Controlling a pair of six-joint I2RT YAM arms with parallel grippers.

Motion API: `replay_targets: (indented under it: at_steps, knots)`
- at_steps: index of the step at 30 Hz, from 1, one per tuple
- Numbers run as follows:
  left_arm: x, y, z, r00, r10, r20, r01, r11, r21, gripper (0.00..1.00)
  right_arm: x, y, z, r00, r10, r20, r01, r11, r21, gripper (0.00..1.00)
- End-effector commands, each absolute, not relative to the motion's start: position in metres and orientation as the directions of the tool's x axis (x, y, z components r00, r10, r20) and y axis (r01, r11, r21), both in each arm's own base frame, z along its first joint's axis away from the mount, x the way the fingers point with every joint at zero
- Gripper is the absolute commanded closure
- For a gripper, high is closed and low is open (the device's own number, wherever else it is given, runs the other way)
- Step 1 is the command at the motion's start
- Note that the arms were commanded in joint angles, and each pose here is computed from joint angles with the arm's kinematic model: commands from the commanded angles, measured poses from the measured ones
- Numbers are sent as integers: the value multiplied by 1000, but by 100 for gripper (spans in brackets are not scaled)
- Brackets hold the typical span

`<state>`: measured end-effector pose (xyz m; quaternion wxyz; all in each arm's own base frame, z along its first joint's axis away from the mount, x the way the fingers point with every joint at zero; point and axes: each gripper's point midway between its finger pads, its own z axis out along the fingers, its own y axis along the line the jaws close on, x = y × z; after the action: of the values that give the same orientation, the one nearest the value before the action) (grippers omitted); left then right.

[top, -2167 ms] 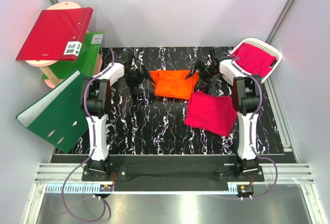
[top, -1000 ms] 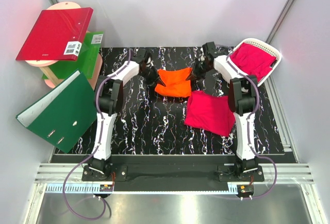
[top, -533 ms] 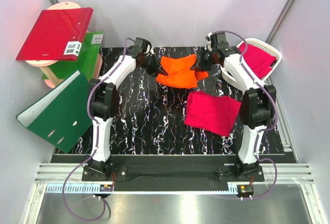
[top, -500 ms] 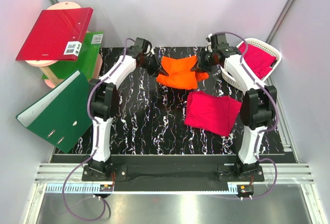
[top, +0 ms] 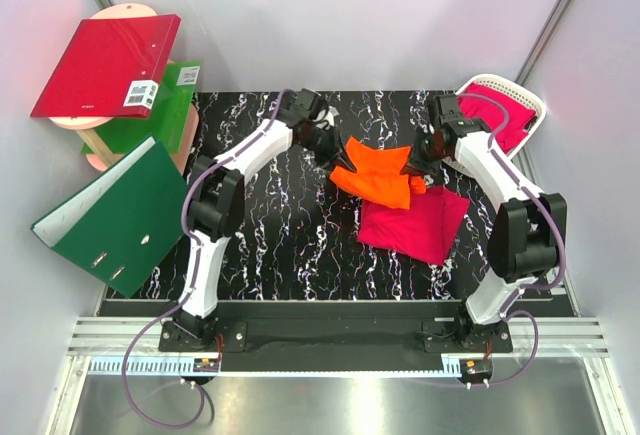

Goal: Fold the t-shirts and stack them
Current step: Put the neatly folded tshirt into the corner of the board with both arms

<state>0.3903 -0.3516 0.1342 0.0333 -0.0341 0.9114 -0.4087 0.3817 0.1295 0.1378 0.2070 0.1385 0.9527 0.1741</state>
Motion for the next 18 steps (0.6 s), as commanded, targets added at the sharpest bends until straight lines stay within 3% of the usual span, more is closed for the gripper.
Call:
replay_targets:
  at_steps: [1, 9, 18]
  knots:
    - [379, -380, 175, -997, -24, -77, 49, 585, -809, 100, 377, 104, 154, -830, 376, -412, 244, 909, 338, 100]
    - [359, -415, 186, -996, 41, -83, 92, 553, -828, 100, 376, 67, 154, -784, 448, -428, 340, 889, 307, 100]
    - [390, -417, 209, -986, -27, -164, 124, 540, -832, 100, 421, 64, 162, -762, 449, -467, 311, 886, 345, 100]
